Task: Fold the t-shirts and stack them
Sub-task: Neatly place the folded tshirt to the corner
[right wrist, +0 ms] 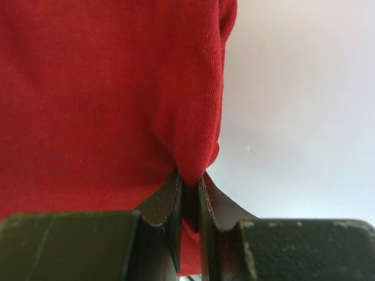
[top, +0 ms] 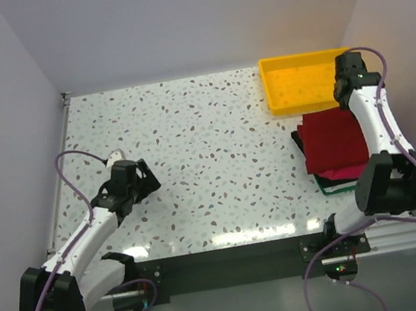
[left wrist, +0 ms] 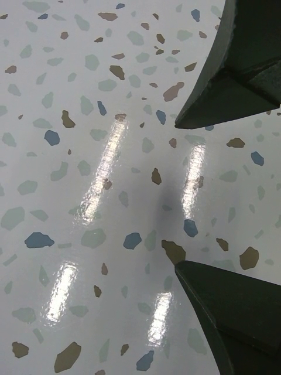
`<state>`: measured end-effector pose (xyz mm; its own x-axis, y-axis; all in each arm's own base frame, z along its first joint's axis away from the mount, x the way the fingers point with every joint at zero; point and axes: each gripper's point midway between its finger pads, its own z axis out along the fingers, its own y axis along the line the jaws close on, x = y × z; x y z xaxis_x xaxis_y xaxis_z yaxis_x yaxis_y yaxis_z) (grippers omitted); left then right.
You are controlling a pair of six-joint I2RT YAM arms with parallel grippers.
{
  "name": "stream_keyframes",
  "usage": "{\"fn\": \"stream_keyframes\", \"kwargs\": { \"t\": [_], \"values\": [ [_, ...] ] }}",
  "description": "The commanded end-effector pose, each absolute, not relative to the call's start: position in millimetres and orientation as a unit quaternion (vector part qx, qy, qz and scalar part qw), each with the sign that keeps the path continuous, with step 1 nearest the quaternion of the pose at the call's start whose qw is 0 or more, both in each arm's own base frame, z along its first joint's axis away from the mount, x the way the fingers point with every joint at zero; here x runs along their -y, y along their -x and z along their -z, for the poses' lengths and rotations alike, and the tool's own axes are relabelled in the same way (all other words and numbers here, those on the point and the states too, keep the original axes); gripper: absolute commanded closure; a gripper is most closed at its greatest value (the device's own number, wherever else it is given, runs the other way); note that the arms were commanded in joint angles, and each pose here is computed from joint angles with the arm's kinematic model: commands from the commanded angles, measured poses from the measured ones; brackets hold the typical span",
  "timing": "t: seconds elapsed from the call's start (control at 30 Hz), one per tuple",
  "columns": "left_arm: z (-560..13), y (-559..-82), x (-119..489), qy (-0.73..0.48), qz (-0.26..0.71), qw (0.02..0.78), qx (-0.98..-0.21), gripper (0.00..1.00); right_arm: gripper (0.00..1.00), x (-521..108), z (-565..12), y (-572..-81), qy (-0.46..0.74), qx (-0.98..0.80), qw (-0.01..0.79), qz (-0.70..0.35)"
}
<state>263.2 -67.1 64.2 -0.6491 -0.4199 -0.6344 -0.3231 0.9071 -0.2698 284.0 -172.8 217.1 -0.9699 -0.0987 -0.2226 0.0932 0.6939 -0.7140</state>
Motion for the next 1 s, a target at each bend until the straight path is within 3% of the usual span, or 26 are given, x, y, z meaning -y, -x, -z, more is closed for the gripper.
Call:
{"fn": "stream_keyframes", "kwargs": {
  "t": [0.0,0.37,0.4,0.43,0.47,0.5,0.7,0.97],
  "values": [
    [-66.4,-269.4,64.6,0.200,0.066,0.380,-0.901,0.00,1.00,197.1,-235.2,-291.8,0.003,-0.890,0.134,0.435],
    [-68.0,-269.6,64.8,0.200,0.069,0.382,-0.899,0.00,1.00,210.3,-205.6,-298.3,0.003,-0.897,0.106,0.428],
    [-68.3,-269.4,63.3,0.202,0.067,0.383,-0.899,0.00,0.74,212.0,-207.3,-298.1,-0.006,-0.894,0.108,0.434],
    [-69.4,-269.9,63.5,0.203,0.068,0.384,-0.898,0.00,0.57,213.4,-207.6,-297.6,-0.011,-0.892,0.107,0.438],
    [-68.9,-269.3,63.2,0.202,0.068,0.384,-0.898,0.00,0.13,213.3,-210.4,-297.8,-0.016,-0.891,0.111,0.440],
    [-69.7,-269.3,63.7,0.202,0.068,0.385,-0.898,0.00,0.01,212.8,-211.9,-298.3,-0.036,-0.890,0.122,0.438],
    [-75.1,-271.8,63.5,0.203,0.071,0.392,-0.894,0.00,0.01,196.6,-249.5,-316.9,-0.141,-0.873,0.270,0.381],
    [-115.7,-276.1,66.1,0.218,0.097,0.424,-0.874,0.00,0.01,104.3,-321.2,-339.4,-0.207,-0.794,0.565,0.091]
  ]
}}
